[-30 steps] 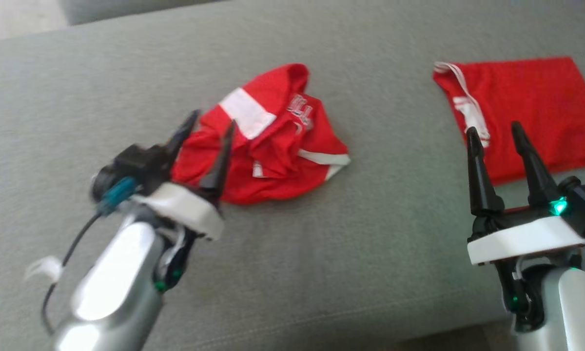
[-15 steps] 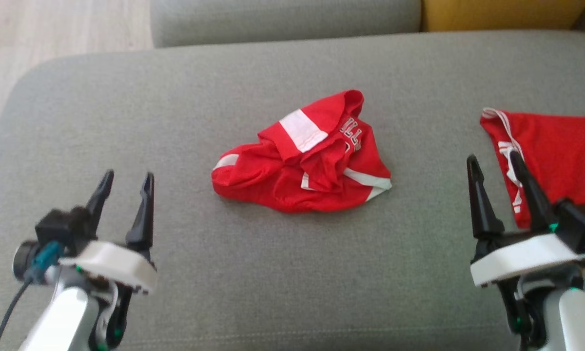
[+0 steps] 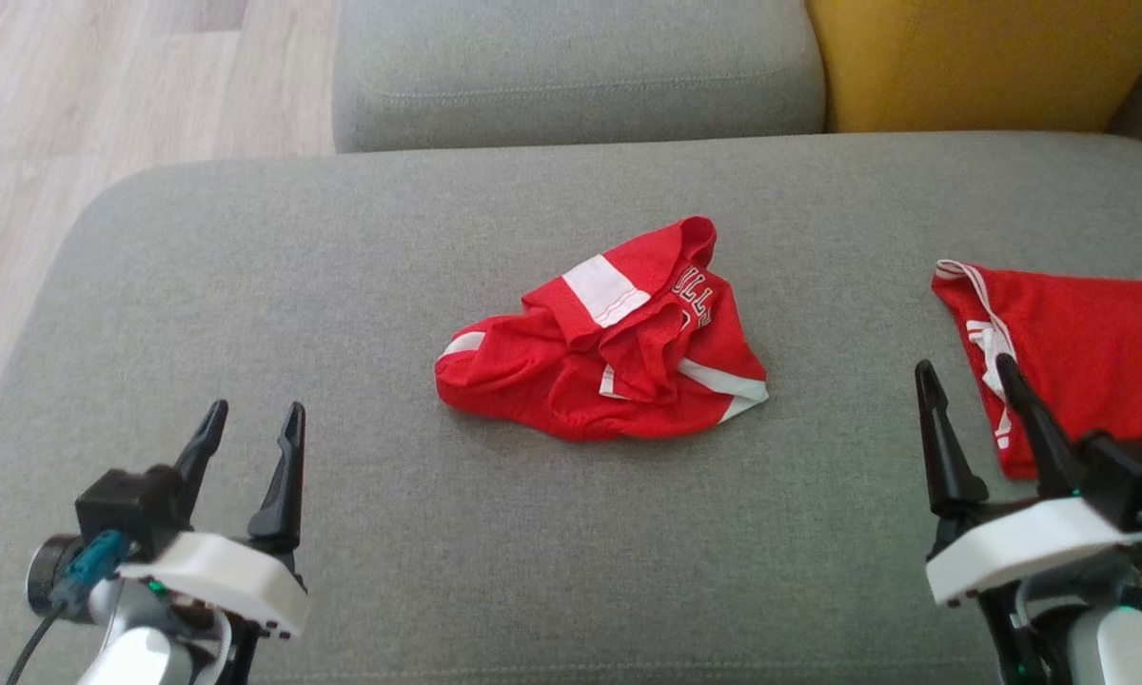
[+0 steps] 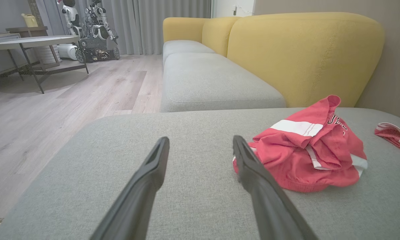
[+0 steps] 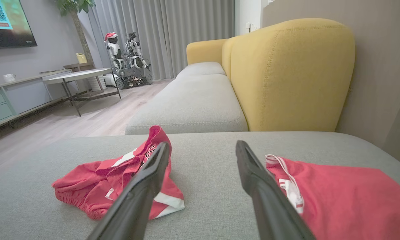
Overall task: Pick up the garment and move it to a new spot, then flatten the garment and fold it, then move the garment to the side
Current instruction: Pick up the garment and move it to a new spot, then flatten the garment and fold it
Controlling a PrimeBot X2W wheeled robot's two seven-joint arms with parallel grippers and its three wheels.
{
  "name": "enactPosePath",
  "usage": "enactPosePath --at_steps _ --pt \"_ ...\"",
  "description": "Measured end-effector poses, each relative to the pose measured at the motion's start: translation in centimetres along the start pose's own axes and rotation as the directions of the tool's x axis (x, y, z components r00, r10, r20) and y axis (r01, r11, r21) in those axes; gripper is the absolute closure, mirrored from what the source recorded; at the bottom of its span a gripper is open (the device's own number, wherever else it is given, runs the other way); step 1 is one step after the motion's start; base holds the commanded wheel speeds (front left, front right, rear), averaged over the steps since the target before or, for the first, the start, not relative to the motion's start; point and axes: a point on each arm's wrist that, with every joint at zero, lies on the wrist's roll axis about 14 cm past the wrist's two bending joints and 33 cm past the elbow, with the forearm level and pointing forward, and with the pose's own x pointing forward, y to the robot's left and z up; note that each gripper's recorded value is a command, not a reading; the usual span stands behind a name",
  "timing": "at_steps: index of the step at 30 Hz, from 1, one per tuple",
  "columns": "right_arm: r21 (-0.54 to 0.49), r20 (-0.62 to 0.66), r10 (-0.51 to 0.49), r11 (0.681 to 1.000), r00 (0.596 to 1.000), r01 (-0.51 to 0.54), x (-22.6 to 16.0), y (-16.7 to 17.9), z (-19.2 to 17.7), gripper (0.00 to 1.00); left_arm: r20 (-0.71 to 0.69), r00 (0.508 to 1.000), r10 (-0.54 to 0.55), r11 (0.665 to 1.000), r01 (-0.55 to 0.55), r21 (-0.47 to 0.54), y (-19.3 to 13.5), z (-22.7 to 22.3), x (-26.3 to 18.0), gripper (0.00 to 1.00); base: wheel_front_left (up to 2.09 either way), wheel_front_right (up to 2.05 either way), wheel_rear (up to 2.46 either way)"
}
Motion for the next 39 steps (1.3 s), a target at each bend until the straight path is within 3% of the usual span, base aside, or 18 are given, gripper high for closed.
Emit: enactPosePath --at_steps 39 --pt "0.000 -0.022 -0.014 1.000 1.000 0.014 -1.2 -0.3 -0.5 0.00 -0.024 0.999 0.033 0.999 -0.034 -0.009 0.3 -0.1 -1.6 0.00 0.00 0.00 0.00"
